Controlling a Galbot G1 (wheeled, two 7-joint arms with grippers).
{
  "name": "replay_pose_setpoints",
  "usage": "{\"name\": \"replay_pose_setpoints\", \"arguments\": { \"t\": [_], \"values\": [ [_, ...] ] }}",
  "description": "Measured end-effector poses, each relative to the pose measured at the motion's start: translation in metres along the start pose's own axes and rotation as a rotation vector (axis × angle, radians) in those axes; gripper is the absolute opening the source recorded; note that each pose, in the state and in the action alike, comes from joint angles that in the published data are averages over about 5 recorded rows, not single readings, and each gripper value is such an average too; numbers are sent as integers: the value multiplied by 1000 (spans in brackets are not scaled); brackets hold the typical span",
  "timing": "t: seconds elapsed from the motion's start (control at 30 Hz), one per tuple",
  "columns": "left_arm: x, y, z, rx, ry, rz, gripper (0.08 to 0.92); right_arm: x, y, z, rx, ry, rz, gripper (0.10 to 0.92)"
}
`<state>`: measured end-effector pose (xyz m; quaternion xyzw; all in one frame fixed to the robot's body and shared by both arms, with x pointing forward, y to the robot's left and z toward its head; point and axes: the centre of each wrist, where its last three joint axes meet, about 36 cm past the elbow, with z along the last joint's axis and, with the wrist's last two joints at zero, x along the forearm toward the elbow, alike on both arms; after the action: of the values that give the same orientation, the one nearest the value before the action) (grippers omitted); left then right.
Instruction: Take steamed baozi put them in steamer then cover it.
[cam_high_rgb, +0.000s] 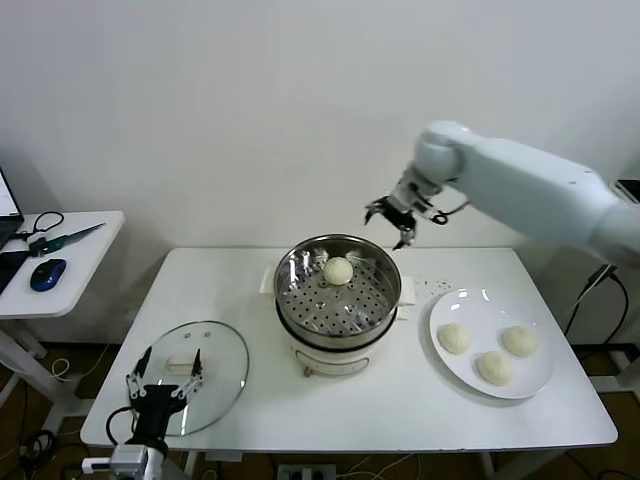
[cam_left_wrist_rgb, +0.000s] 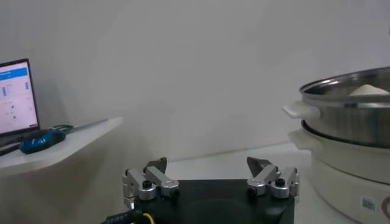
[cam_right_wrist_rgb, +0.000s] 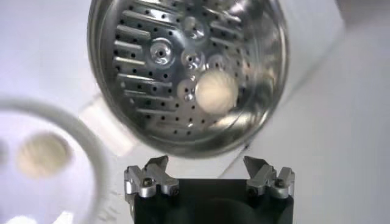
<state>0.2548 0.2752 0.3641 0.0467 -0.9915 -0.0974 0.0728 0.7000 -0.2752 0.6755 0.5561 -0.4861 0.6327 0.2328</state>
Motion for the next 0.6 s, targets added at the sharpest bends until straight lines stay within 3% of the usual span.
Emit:
{"name": "replay_pose_setpoints", "arguments": {
  "t": [0.27,0.6],
  "values": [
    [4,0,1,-2,7,-5,823,-18,71,67,-297,10,-61,823],
    [6,1,3,-8,17,-12,823,-80,135,96,-433,30,-148,823]
  ]
}}
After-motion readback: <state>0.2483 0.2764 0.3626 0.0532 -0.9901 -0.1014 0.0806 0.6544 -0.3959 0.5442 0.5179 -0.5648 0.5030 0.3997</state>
